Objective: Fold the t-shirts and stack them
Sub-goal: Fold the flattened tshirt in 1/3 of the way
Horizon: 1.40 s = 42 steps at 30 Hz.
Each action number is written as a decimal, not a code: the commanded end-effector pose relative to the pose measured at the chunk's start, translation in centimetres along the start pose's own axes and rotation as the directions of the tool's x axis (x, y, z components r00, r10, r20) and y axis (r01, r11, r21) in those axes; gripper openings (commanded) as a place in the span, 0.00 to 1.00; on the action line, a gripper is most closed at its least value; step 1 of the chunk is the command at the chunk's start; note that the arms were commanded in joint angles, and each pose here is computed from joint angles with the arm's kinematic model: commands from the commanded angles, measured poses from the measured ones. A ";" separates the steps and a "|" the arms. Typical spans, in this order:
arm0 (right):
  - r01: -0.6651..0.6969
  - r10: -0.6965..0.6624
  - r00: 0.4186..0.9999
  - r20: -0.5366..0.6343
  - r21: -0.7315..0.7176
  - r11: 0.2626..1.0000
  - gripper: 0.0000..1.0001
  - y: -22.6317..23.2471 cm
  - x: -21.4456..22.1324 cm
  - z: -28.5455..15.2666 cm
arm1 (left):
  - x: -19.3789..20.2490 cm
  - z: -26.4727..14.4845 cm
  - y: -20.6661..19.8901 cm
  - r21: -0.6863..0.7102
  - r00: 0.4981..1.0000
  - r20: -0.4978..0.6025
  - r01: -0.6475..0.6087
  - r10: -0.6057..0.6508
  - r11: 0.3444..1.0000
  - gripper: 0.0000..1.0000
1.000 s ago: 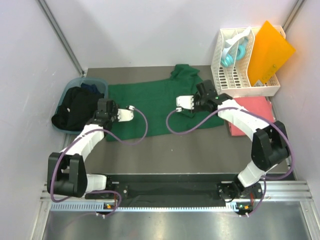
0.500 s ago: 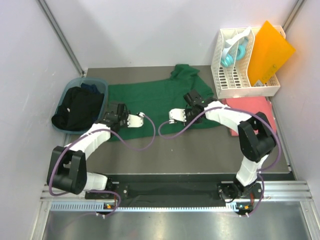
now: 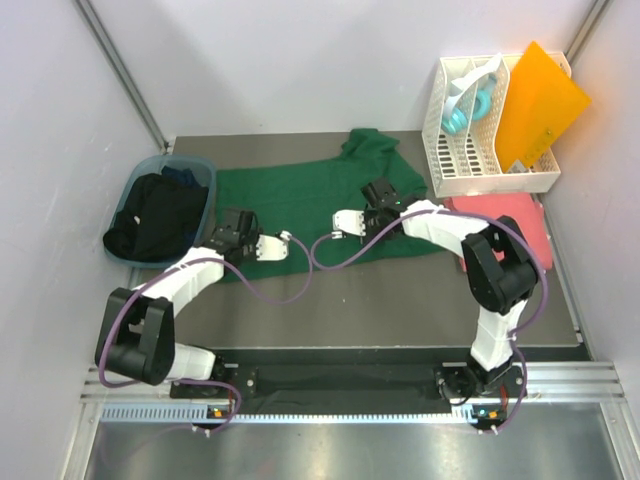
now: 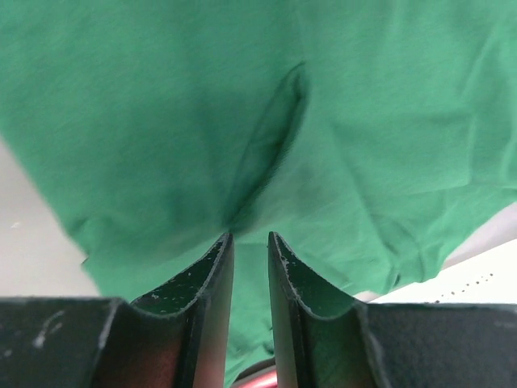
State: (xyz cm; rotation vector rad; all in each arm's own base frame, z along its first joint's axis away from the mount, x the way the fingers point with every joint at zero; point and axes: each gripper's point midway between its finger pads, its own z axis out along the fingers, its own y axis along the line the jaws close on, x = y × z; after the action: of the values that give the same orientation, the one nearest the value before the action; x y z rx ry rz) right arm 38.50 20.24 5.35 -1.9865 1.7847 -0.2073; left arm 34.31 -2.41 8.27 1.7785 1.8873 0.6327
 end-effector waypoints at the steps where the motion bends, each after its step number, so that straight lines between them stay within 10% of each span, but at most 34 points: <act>1: -0.006 0.002 0.999 0.044 0.078 0.997 0.24 -2.7 -1.9 0.0 | 0.1 0.2 -0.7 0.018 1.000 -0.013 0.011 -0.011 1.000 0.44; 42: -0.005 0.005 0.999 0.040 0.008 1.000 0.34 -1.1 -2.2 1.1 | -0.3 1.1 -0.4 0.035 1.000 -0.022 0.016 -0.015 0.999 0.42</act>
State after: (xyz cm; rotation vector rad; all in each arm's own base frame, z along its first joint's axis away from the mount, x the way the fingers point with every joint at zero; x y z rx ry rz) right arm 39.28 21.06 4.93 -1.9896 1.7919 -0.2038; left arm 33.87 -2.21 6.49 1.8144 1.9429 0.6237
